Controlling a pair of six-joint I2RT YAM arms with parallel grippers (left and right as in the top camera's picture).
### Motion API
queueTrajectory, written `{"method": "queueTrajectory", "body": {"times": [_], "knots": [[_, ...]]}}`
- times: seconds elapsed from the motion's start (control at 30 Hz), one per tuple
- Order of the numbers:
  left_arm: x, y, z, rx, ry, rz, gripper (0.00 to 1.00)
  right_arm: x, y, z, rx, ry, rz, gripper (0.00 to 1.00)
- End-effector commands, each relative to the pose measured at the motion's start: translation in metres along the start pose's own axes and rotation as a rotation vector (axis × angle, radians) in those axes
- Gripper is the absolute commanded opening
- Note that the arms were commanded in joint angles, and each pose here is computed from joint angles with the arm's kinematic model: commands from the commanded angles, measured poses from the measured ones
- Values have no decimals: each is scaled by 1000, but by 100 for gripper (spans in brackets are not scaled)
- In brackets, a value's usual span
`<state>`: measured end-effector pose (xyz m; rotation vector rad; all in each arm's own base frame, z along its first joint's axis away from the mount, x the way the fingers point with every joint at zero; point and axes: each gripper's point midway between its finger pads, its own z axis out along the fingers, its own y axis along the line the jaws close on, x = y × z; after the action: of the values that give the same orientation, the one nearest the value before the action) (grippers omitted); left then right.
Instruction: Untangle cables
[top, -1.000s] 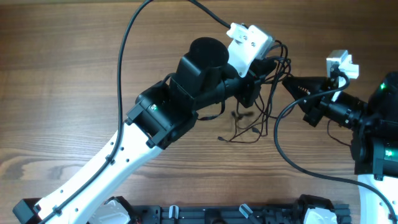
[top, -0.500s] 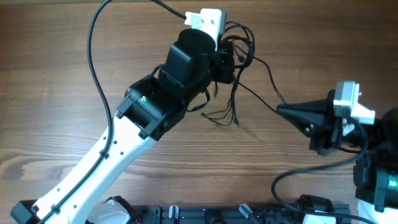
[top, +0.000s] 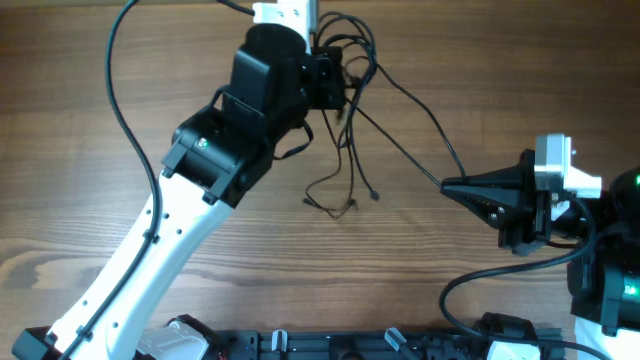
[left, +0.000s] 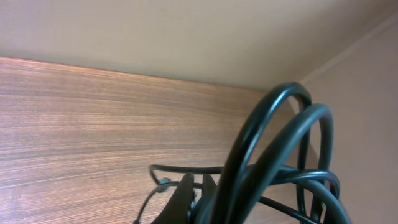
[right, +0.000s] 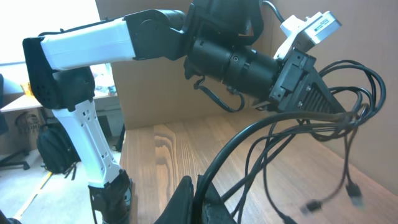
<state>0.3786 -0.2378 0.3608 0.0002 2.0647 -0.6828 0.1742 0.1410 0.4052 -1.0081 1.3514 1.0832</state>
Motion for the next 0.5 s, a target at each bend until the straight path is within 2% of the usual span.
{"method": "queueTrajectory", "body": {"times": [0.0,0.37,0.47], "knots": [[-31,35,-6,-121,-103,-32,4,-4,21,-1,-87,-7,-18,4],[-64,18,-10,-35,-226,-44,4,4,20,-1,-79,-7,92,4],[-67,13,-11,-6,-239,-62,4,10,10,0,-16,3,148,4]]}}
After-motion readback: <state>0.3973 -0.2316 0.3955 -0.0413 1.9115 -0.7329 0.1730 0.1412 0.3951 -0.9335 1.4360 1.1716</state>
